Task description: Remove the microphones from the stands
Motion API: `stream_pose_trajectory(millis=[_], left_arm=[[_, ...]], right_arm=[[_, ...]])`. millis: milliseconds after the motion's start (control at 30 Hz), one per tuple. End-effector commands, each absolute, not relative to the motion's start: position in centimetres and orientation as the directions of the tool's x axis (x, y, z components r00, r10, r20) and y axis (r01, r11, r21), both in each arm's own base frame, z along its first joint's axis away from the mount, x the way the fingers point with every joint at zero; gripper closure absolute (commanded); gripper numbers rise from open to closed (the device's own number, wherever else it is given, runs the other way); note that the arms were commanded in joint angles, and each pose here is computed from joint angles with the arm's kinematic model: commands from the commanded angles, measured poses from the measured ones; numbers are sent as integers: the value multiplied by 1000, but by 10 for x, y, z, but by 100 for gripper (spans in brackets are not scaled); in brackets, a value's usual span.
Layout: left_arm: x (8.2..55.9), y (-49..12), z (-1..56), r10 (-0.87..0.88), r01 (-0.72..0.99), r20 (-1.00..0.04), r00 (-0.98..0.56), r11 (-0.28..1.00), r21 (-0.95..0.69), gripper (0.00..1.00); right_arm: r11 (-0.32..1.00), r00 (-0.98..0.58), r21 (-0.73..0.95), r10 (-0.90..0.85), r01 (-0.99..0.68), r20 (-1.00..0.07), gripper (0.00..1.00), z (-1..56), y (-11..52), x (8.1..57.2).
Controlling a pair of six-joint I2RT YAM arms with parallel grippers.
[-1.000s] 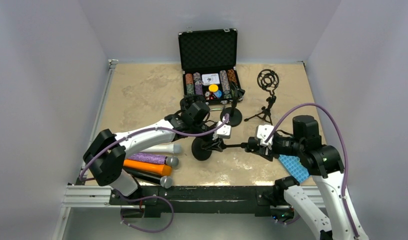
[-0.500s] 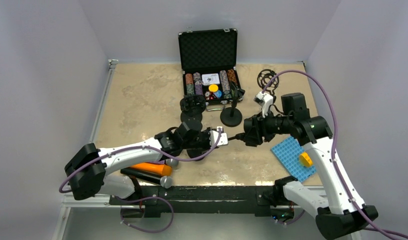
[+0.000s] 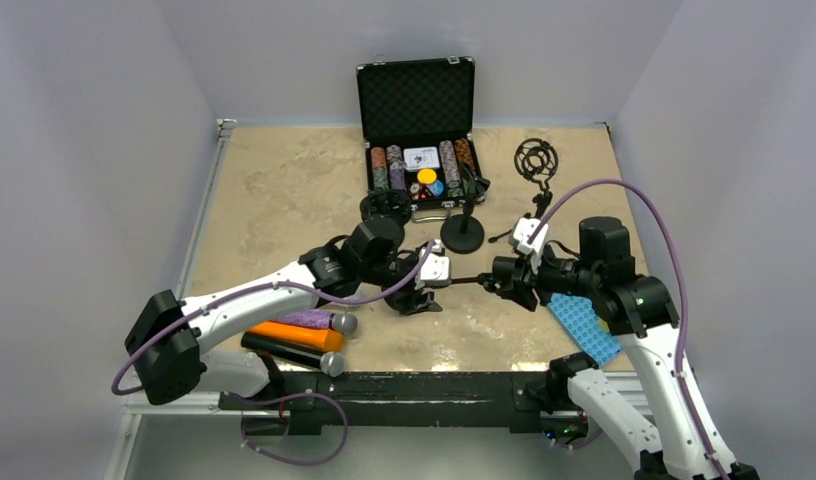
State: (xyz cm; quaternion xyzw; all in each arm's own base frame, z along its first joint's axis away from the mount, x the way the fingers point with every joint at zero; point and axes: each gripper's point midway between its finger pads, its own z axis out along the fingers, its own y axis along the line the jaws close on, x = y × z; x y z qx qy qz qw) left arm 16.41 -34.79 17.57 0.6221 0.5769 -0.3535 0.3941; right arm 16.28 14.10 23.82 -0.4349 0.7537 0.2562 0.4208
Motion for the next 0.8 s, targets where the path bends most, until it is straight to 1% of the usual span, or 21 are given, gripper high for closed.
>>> stream_pose_trajectory(millis=[0, 100, 167, 267, 367, 433, 500, 600, 700, 767], left_arm=[[156, -367, 198, 369, 981, -917, 148, -172, 89, 31], [162, -378, 197, 374, 972, -911, 172, -213, 96, 33], [161, -381, 190, 391, 958, -898, 203, -268, 100, 34], [157, -377, 170, 433, 931, -866, 250, -354, 92, 37], [158, -371, 155, 467, 931, -846, 259, -353, 90, 41], [161, -369, 148, 473, 941, -844, 254, -321, 103, 43], [168, -369, 146, 470, 959, -850, 235, -255, 124, 47], [179, -374, 152, 456, 984, -874, 166, -130, 119, 61], [188, -384, 164, 414, 996, -906, 88, -6, 94, 76], [190, -391, 175, 383, 997, -922, 52, 36, 71, 84]], right_arm=[[279, 86, -243, -475, -929, -876, 100, 258, 153, 160], [213, 161, -300, -496, -930, -853, 100, 261, 152, 150], [195, 190, -326, -505, -925, -842, 100, 262, 150, 147], [197, 209, -349, -508, -916, -835, 100, 263, 148, 144], [218, 193, -337, -497, -916, -846, 100, 265, 148, 143], [240, 171, -319, -485, -917, -858, 100, 269, 148, 143], [269, 142, -294, -470, -917, -871, 100, 273, 149, 143], [343, 66, -225, -419, -912, -906, 100, 283, 151, 147], [437, -63, -96, -335, -894, -940, 100, 300, 156, 155], [488, -186, 27, -279, -872, -942, 100, 308, 160, 162]])
